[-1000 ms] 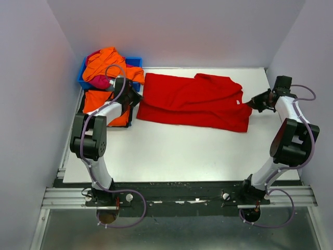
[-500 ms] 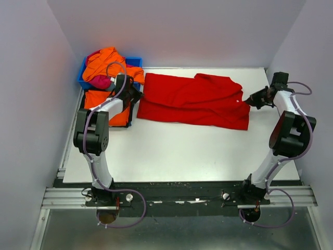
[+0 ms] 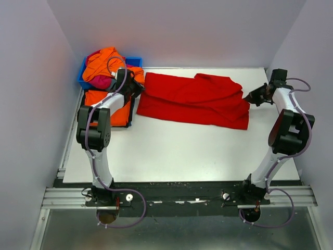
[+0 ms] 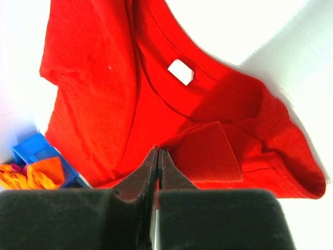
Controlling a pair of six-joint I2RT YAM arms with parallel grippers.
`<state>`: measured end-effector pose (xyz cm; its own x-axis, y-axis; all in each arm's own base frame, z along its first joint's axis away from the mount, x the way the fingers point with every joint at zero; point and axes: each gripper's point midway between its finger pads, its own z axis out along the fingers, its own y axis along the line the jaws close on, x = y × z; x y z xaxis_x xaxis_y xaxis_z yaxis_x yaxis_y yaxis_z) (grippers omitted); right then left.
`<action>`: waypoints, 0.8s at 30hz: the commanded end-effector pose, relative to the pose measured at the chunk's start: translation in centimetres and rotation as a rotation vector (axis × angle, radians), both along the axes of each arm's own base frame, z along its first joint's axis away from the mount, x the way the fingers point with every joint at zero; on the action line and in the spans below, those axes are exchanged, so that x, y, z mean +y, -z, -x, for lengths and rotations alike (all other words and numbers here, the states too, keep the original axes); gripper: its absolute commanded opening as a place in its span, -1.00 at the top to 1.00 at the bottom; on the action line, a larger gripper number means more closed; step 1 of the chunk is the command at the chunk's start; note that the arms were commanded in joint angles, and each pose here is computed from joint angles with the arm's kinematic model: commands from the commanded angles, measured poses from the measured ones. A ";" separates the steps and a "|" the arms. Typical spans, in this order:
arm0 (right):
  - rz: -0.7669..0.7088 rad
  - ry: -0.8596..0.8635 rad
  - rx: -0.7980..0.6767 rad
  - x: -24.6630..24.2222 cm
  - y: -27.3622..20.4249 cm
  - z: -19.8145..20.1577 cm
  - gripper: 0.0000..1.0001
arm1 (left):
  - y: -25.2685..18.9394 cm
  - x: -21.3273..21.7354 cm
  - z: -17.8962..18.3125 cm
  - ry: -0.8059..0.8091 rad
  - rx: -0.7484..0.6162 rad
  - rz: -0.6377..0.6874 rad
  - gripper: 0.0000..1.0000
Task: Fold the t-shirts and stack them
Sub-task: Fold the flattened tshirt in 1/3 of the way
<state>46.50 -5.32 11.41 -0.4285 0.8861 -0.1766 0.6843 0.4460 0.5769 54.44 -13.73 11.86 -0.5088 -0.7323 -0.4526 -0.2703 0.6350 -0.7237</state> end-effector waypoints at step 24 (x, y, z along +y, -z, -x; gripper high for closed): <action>0.076 0.093 -0.006 1.9 4.9 12.3 0.05 | 0.2 1.2 11.1 -0.038 0.015 0.054 0.07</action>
